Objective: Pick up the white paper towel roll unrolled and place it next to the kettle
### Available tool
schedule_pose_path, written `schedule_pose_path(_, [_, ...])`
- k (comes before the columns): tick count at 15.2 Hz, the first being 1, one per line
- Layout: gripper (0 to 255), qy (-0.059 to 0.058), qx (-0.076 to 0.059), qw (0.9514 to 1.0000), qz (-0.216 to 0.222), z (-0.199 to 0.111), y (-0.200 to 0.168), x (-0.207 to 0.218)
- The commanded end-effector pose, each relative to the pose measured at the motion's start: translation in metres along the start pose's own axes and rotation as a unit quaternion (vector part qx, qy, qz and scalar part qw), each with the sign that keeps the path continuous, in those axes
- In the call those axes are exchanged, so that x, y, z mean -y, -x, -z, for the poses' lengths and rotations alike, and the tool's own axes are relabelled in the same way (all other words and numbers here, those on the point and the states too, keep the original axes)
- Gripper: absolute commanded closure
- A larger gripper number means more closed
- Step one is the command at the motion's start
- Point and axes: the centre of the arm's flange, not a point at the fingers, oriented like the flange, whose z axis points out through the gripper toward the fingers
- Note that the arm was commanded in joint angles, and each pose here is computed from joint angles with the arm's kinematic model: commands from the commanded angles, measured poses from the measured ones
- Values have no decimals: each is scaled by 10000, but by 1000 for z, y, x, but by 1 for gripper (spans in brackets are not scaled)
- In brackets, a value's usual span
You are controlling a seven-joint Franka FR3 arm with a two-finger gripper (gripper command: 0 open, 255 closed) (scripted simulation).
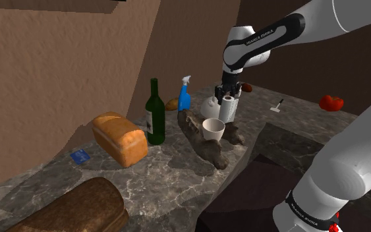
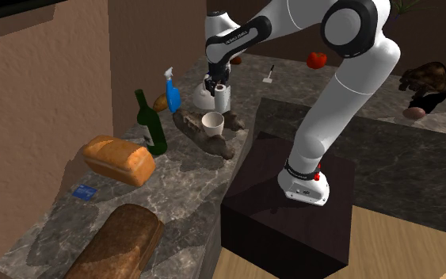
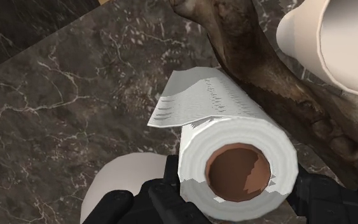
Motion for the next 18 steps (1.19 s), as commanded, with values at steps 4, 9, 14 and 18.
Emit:
schedule_pose_path(4, [0, 0, -1, 10000, 0, 0, 0, 0])
schedule_pose_path(9, [0, 0, -1, 10000, 0, 26, 0, 0])
schedule_pose_path(14, [0, 0, -1, 10000, 0, 50, 0, 0])
schedule_pose_path(18, [0, 0, -1, 10000, 0, 50, 0, 0])
